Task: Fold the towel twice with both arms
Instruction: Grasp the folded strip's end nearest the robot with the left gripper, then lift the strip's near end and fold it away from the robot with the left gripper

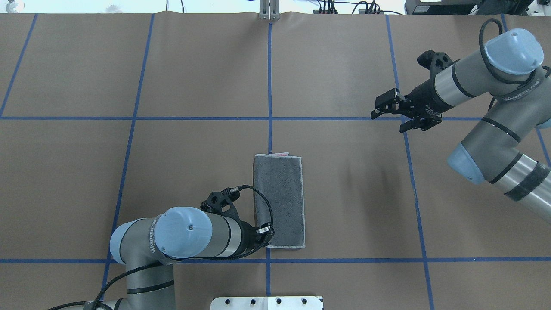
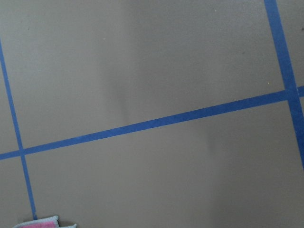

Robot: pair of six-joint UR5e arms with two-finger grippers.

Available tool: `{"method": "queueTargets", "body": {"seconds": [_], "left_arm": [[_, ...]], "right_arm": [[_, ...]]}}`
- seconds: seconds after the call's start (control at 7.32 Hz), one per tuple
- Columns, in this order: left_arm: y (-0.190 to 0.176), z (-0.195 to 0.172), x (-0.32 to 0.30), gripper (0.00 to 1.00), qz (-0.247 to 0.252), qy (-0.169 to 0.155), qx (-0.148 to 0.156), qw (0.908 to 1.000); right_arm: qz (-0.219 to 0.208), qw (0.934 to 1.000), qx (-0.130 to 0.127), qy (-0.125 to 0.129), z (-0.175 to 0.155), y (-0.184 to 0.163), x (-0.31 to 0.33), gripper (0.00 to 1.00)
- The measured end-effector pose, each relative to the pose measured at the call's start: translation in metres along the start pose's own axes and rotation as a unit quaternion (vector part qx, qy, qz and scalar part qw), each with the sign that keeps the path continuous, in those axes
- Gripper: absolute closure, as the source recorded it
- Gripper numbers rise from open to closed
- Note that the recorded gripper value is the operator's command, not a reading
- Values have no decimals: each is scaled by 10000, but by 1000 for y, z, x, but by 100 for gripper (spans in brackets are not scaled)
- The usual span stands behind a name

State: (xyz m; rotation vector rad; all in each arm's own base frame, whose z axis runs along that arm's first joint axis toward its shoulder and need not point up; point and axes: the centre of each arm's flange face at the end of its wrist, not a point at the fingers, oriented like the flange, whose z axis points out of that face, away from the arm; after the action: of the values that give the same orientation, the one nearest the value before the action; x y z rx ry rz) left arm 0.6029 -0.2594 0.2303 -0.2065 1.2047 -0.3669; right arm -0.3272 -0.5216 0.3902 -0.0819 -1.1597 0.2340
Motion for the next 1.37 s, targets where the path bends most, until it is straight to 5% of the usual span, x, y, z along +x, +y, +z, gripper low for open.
{"method": "queueTargets", "body": {"seconds": [0.68,1.37], "left_arm": [[-78,-40,43,100,-221,382,540,9976],[-127,-25,105,100,-375,507,849,9944]], "right_arm": [[3,10000,-12,11,2,1,1,0],[-13,10000,-11,19,3,1,2,0]]}}
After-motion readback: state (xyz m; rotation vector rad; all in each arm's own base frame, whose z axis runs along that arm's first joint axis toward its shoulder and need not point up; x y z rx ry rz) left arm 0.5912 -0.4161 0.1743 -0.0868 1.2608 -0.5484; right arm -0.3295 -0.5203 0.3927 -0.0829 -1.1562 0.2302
